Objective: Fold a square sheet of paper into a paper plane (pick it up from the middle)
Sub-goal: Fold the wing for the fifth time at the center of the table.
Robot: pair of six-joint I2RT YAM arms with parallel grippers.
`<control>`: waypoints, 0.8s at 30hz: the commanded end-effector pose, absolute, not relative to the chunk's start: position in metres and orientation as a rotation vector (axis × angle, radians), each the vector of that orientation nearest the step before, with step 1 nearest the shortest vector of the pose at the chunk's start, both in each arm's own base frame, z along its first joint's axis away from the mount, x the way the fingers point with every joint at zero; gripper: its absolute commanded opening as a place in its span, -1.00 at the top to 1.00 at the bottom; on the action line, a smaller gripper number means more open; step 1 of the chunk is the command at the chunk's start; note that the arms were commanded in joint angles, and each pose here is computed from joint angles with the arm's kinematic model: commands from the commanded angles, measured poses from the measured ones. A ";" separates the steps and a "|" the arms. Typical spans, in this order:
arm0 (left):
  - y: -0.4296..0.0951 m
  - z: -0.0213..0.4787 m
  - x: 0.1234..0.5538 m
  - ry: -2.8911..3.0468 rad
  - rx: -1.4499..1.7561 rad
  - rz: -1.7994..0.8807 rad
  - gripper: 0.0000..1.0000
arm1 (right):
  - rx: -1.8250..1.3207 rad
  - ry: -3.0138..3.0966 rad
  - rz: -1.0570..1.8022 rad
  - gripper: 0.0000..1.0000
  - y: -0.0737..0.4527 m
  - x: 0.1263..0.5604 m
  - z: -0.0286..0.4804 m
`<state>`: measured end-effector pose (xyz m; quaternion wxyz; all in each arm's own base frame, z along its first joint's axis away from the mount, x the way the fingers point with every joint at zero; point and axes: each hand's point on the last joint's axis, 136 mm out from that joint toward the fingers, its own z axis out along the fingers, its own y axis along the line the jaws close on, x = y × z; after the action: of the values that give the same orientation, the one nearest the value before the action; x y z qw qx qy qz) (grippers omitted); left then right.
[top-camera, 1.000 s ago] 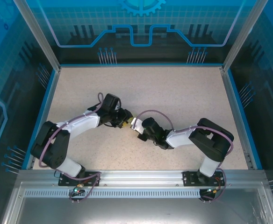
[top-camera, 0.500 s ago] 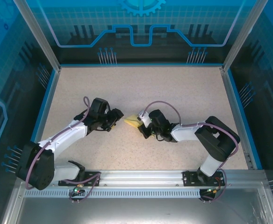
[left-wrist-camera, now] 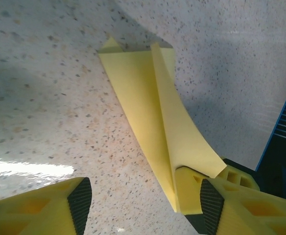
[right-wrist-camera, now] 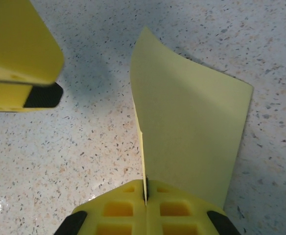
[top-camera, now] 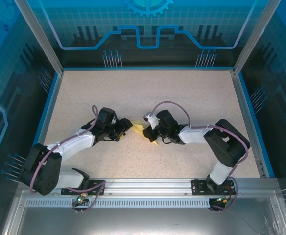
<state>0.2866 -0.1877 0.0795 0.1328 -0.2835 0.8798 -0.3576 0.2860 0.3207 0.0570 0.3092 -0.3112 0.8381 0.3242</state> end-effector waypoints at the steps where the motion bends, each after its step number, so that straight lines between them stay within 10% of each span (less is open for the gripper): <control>1: -0.204 0.078 0.287 2.553 -0.772 -1.129 -0.23 | -0.797 2.259 0.963 1.00 0.325 0.284 0.057; 24: -0.222 0.063 0.297 2.570 -0.688 -1.120 -0.01 | -0.396 2.568 1.440 1.00 0.327 0.297 0.040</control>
<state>0.2950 -0.2151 0.0608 0.1234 -0.2529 0.8823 -0.3774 0.2991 0.3269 0.0425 0.1151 -0.1503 0.8616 0.4709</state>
